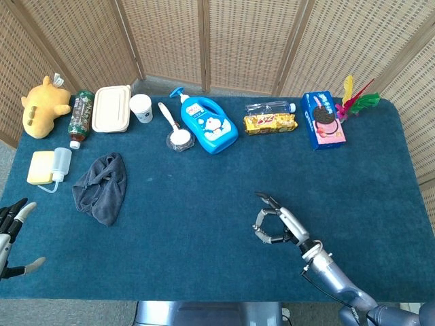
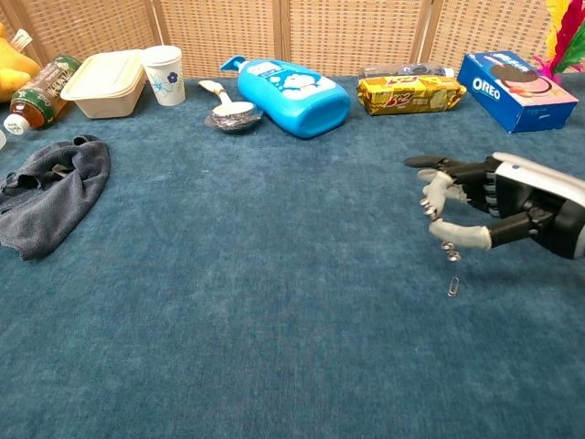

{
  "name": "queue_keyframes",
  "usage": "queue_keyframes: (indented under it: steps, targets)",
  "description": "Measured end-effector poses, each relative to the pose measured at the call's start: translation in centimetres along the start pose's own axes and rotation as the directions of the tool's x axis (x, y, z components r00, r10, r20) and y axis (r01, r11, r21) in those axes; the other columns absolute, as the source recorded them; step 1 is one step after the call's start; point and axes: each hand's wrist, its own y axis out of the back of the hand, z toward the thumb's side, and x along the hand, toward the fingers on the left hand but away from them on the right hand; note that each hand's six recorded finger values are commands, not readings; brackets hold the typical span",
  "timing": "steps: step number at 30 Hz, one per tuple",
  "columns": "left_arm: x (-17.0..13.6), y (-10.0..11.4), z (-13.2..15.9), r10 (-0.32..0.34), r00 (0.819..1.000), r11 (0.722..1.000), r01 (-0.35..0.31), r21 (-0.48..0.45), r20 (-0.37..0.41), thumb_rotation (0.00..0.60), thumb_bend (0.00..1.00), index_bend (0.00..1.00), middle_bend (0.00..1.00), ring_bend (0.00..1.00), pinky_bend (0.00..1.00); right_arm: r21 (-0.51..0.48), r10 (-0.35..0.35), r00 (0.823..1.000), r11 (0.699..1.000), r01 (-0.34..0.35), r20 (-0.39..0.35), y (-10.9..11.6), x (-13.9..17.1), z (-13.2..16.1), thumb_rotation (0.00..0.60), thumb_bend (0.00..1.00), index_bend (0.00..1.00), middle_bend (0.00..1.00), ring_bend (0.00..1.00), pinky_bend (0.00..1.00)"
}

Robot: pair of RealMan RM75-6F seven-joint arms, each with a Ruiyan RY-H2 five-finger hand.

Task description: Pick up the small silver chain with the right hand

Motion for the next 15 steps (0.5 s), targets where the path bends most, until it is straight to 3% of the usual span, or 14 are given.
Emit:
queue_keyframes:
  steps: [15]
  targets:
    - [-0.1, 0.0, -0.1, -0.002, 1.000, 1.000, 0.002, -0.002, 0.000, 0.600, 0.21, 0.00, 0.00, 0.00, 0.00, -0.006, 0.014, 1.000, 1.000, -0.014, 0.013, -1.5, -0.9, 0.0, 0.600, 0.46, 0.77, 0.08, 0.00, 0.01]
